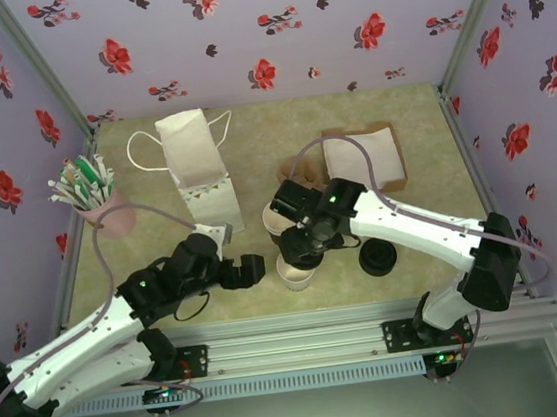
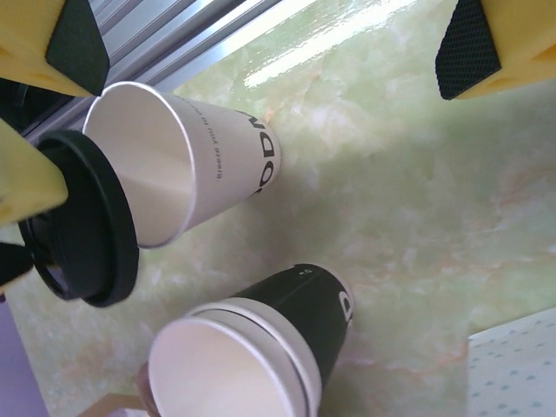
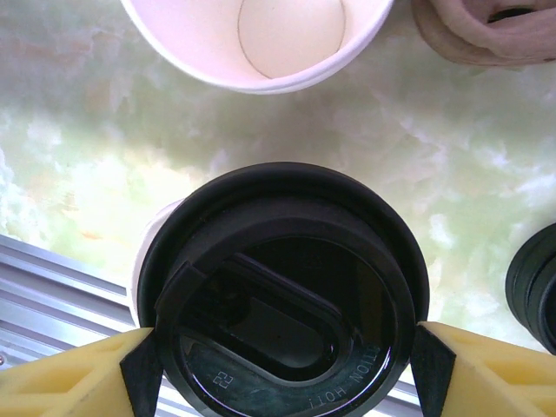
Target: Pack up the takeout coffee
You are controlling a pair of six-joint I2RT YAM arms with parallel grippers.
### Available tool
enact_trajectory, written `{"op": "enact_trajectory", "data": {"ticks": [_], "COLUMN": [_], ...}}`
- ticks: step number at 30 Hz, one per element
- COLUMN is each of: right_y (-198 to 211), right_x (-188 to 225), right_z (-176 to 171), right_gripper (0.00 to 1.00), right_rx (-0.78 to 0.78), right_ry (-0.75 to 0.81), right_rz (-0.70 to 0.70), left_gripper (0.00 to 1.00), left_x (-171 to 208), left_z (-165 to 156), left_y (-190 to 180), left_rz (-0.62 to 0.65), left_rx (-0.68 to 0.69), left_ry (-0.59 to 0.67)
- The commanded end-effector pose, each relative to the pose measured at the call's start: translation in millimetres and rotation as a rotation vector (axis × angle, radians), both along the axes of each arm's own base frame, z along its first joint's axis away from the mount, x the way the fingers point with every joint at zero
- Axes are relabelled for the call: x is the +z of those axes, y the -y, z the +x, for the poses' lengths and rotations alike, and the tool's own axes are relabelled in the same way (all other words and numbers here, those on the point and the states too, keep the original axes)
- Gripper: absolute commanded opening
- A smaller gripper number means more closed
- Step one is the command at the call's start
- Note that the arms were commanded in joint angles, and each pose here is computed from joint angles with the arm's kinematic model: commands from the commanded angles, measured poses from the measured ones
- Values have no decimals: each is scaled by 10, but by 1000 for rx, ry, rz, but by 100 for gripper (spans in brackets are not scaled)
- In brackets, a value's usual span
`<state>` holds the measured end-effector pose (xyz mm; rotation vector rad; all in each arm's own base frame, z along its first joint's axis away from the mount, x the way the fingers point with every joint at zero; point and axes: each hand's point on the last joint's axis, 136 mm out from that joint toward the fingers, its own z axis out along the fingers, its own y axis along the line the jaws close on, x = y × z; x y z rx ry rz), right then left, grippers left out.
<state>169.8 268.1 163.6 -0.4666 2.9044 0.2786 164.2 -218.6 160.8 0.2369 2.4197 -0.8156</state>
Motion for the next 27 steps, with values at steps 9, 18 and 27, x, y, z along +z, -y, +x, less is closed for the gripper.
{"op": "enact_trajectory", "data": {"ticks": [9, 18, 27], "right_y": [-53, -91, -168], "right_x": [-54, -86, -118], "right_z": [-126, -170, -165], "right_gripper": [76, 76, 76], "right_rx": [20, 36, 54], "right_ry": [-14, -22, -26], "right_rz": [-75, -91, -103], "left_gripper": [99, 99, 99], "left_x": [-55, -94, -109], "left_z": [19, 31, 30], "left_y": [-63, -66, -79], "left_rz": [-101, -104, -100], "left_rx": [33, 37, 39], "left_ry": [-57, -58, -60]}}
